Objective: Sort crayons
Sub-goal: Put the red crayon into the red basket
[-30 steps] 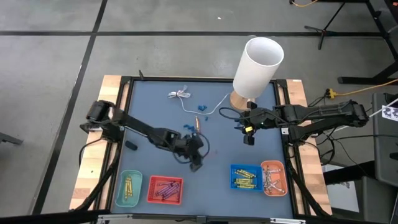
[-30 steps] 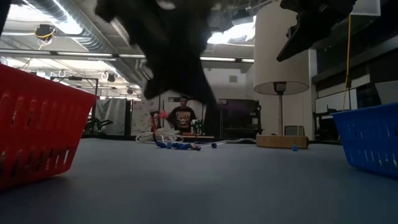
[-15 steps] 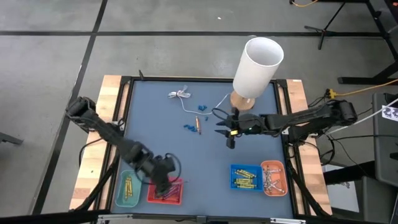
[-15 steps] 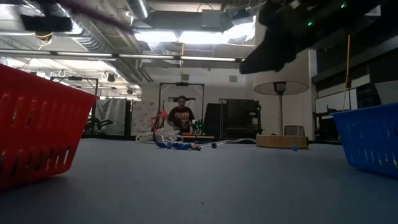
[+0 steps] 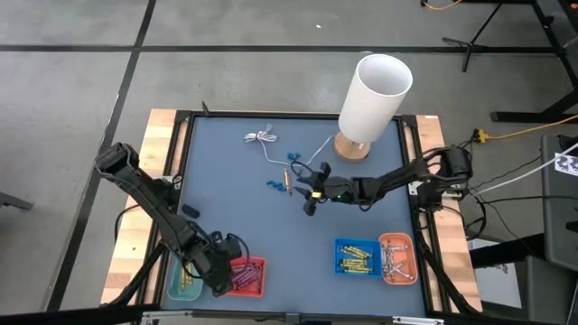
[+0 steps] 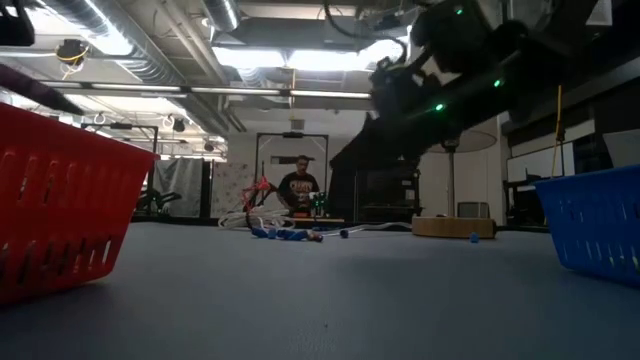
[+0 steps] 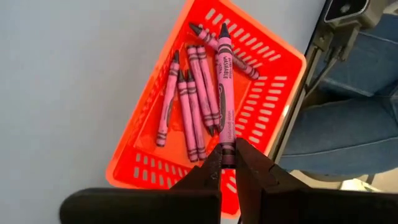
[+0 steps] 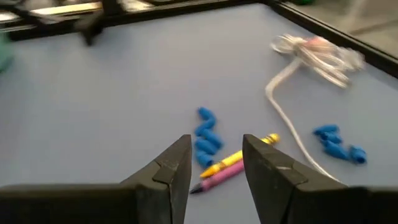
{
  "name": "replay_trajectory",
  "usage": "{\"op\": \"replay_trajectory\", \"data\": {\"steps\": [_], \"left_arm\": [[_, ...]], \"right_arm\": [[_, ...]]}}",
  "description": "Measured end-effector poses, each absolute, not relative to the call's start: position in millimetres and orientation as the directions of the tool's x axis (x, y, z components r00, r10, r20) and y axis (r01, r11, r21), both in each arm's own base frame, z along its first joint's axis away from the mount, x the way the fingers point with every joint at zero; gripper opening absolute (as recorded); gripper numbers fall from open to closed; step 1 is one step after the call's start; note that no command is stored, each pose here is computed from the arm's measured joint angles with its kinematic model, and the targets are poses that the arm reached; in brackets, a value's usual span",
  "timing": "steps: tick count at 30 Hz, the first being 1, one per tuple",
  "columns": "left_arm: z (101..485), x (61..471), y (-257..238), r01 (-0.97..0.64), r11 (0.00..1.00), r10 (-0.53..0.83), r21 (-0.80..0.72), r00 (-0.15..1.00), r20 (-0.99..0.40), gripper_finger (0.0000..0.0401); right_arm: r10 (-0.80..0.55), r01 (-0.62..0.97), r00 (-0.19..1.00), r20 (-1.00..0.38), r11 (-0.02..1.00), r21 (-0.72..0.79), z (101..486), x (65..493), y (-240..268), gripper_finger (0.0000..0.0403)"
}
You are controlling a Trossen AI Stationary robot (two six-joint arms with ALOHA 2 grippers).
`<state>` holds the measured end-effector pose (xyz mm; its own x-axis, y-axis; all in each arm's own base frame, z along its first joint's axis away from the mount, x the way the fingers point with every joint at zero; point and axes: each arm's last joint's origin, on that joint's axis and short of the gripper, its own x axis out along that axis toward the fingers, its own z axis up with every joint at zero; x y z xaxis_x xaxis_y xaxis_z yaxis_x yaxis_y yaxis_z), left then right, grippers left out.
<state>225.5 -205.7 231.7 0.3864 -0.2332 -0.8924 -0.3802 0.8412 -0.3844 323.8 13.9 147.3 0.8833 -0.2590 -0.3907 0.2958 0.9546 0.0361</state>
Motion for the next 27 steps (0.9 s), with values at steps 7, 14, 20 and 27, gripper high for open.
{"op": "replay_trajectory", "data": {"steps": [7, 14, 20, 27], "left_arm": [[231.4, 224.8, -205.4, -0.382, 0.843, -0.228, -0.378, 0.381, -0.896, 0.0009], [230.8, 224.0, -204.3, -0.426, 0.823, -0.219, -0.375, 0.371, -0.902, 0.0071], [230.8, 224.0, -204.2, -0.425, 0.825, -0.217, -0.373, 0.372, -0.903, 0.012], [230.8, 224.0, -204.2, -0.425, 0.825, -0.216, -0.373, 0.373, -0.902, 0.0141]], "right_arm": [[-0.343, 0.424, 0.847, -0.407, 0.897, 0.127, 134.1, 346.7, 5.9, 0.014], [-0.352, 0.45, 0.792, -0.499, 0.889, 0.088, 121.6, 370.0, 4.9, 0.014], [-0.417, 0.518, 0.726, -0.546, 0.855, 0.035, 113.8, 374.7, 3.5, 0.014], [-0.41, 0.522, 0.721, -0.559, 0.852, 0.049, 109.9, 374.4, 3.5, 0.014]]}}
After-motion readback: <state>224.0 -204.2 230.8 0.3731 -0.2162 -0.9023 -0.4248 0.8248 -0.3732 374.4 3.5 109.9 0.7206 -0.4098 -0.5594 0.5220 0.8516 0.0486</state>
